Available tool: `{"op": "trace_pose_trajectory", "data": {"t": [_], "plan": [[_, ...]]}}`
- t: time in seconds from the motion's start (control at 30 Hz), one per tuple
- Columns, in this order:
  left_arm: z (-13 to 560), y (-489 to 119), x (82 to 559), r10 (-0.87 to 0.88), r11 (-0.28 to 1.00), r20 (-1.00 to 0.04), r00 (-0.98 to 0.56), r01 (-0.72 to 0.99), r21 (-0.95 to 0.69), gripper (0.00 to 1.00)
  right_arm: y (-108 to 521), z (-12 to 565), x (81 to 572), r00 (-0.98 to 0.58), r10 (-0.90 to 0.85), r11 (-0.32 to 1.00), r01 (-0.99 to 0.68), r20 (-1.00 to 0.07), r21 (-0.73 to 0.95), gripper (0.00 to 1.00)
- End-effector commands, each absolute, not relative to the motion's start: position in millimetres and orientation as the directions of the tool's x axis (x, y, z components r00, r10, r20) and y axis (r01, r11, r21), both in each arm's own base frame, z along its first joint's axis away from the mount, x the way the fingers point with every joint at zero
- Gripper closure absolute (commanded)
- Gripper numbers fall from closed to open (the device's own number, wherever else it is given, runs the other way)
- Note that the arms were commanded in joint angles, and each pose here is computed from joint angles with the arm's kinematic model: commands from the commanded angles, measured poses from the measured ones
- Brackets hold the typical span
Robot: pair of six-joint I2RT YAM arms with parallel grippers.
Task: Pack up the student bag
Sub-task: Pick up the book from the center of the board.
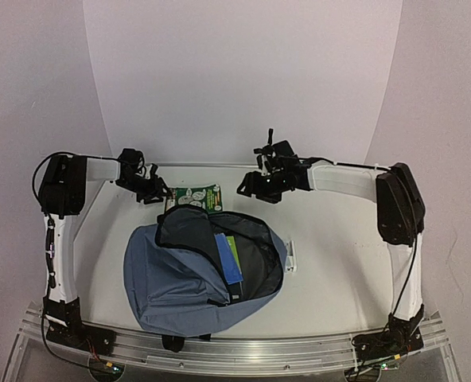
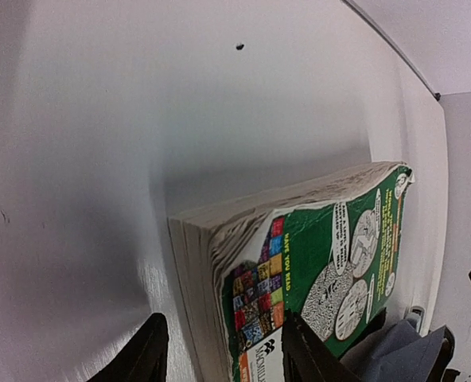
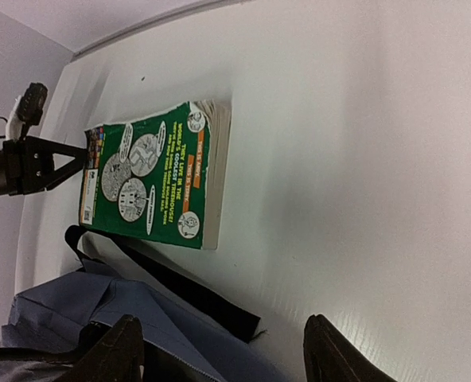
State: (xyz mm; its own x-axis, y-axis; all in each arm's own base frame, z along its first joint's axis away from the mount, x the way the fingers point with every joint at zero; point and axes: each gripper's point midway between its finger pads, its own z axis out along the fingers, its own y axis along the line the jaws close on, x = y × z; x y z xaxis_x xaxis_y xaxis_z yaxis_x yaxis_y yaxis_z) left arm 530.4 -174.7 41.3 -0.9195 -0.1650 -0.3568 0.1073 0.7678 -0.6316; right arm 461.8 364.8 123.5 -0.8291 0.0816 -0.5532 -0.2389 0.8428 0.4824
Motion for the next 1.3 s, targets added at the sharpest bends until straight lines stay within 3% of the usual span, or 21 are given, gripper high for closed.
{"op": "trace_pose_trajectory", "data": {"t": [0.0,0.33,0.8,1.0,1.13,1.27], "plan": [[54,-193,519,-0.133,0.754,-0.356,-0.925,0.139,-0.642,0.52,382,120,480,-0.835,0.034,0.775,-0.325,-0.549,0.542,0.33],[40,-245,511,-0.082,0.72,-0.329,-0.941,0.172,-0.672,0.6,372,71,516,-0.88,0.04,0.728,-0.299,-0.473,0.617,0.35],[36,-292,508,-0.007,0.668,-0.346,-0.938,0.253,-0.7,0.65,378,35,525,-0.912,-0.018,0.607,-0.336,-0.41,0.721,0.42],[38,-312,505,0.032,0.648,-0.365,-0.931,0.297,-0.701,0.67,395,50,510,-0.931,-0.021,0.44,-0.335,-0.364,0.833,0.48],[42,-322,504,0.044,0.635,-0.377,-0.925,0.317,-0.704,0.68,404,92,502,-0.914,-0.004,0.291,-0.39,-0.406,0.874,0.51],[47,-328,504,0.052,0.62,-0.387,-0.921,0.334,-0.71,0.69,406,118,494,-0.898,-0.015,0.239,-0.43,-0.44,0.87,0.55]]}}
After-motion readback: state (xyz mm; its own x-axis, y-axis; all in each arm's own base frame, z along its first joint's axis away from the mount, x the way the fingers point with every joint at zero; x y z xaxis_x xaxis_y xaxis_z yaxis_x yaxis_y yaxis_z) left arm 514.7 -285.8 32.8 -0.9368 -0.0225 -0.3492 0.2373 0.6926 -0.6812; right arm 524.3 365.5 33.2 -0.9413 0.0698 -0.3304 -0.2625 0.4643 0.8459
